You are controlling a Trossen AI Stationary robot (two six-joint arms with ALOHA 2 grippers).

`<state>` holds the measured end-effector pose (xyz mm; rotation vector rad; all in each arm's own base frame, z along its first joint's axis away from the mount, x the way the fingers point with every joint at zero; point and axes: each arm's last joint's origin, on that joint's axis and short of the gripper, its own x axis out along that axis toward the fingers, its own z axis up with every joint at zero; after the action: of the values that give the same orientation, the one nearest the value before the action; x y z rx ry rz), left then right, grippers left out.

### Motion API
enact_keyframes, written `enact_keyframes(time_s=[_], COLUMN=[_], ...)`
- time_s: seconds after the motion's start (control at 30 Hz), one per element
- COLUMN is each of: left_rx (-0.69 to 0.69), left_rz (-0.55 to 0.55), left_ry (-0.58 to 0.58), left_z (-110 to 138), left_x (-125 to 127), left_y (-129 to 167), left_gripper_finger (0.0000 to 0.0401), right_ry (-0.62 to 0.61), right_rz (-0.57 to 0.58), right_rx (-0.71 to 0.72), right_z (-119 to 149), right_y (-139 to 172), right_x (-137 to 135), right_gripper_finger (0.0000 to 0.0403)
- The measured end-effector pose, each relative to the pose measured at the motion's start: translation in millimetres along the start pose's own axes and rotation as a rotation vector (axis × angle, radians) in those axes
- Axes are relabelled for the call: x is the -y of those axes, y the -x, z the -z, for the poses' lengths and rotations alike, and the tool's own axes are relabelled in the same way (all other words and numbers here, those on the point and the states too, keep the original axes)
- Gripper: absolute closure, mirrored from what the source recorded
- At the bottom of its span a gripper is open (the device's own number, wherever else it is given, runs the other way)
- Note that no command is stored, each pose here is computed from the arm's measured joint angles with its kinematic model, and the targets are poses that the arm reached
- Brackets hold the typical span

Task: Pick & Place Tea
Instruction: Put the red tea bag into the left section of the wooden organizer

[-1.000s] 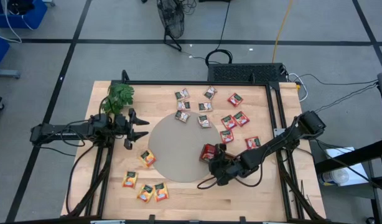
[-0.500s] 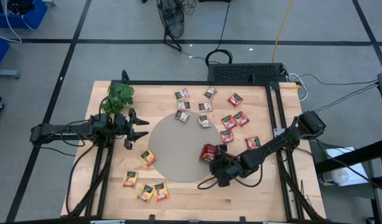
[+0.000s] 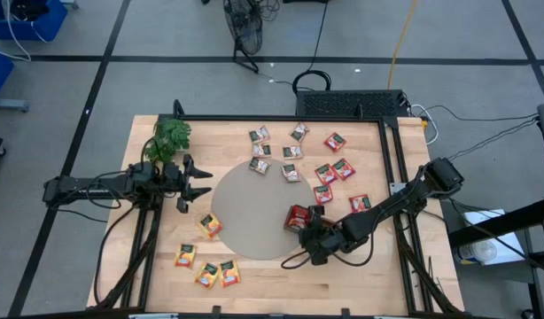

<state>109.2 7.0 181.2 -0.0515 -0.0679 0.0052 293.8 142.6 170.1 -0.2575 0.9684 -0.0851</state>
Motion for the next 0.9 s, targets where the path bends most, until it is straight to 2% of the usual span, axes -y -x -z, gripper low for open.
enact_keyframes(time_s=[0.13,0.37,0.6,0.9], left_rx=[0.0,0.0,0.0,0.0], left_rz=[0.0,0.0,0.0,0.0], left_ry=[0.0,0.0,0.0,0.0], left_z=[0,0,0,0], left_x=[0,0,0,0], left_y=[0,0,0,0], left_gripper_finger=[0.0187,0.0187,0.0187,0.0187], right_ry=[0.006,-0.052,-0.073,-0.215], right_rz=[0.007,0.134,0.21,0.342], right_rx=[-0.013,0.0,0.08,0.084], right_z=[2,10,-5,1], right_y=[0,-4,4,5], right_x=[0,4,4,9], right_gripper_finger=[0.0399,0.0402,0.0403,0.0403])
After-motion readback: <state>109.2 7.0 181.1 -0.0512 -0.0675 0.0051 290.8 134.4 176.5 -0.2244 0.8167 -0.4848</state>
